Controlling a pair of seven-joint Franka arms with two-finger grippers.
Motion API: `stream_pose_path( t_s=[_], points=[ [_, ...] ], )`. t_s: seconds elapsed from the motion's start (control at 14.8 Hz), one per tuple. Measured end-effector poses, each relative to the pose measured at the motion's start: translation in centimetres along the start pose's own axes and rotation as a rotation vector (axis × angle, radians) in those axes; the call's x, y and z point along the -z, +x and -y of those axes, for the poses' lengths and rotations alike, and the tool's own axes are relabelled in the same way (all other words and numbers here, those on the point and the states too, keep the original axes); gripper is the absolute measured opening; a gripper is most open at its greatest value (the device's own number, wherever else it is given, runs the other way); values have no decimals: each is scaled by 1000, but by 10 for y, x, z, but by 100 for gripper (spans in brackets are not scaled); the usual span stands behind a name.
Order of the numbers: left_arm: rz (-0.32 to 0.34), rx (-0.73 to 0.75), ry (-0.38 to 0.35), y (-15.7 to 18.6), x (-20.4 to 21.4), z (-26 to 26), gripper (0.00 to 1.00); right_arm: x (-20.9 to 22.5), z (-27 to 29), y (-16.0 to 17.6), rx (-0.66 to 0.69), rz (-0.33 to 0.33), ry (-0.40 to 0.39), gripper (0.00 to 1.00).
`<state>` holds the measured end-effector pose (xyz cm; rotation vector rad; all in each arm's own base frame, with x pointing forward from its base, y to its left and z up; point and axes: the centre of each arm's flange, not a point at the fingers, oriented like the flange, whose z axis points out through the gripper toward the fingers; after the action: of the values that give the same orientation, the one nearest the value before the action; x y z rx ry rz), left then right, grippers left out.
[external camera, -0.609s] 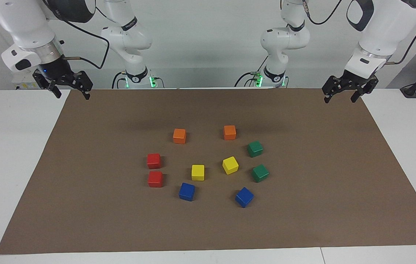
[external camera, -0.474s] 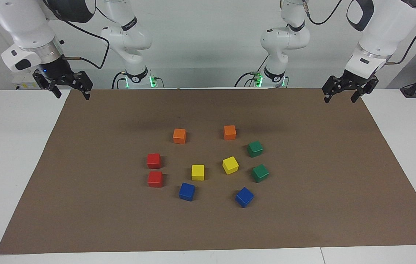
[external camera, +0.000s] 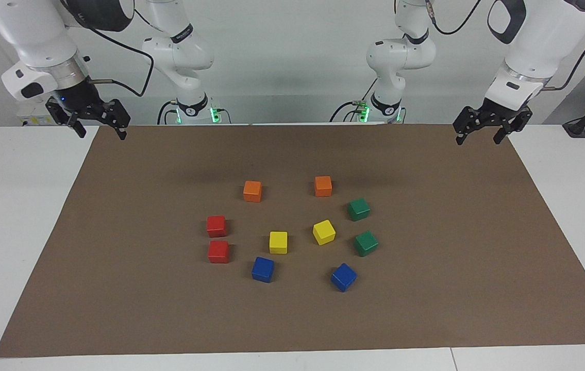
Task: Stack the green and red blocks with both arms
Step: 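Reach the left gripper to a green cube while the right reaches red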
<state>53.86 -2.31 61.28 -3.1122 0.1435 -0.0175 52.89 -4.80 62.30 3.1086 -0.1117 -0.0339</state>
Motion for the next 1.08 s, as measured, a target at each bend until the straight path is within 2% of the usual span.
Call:
stream_pose_path(
  t_s=[0.34, 0.74, 1.08],
  points=[
    [8, -6, 0, -2, -3, -1, 100, -8, 24, -1, 14, 18, 12, 100],
    [14, -2, 0, -3, -5, -5, 100, -40, 116, 16, -4, 22, 21, 100],
    [26, 53, -6, 20, -47, -62, 100, -80, 124, 44, -14, 21, 27, 100]
  ],
)
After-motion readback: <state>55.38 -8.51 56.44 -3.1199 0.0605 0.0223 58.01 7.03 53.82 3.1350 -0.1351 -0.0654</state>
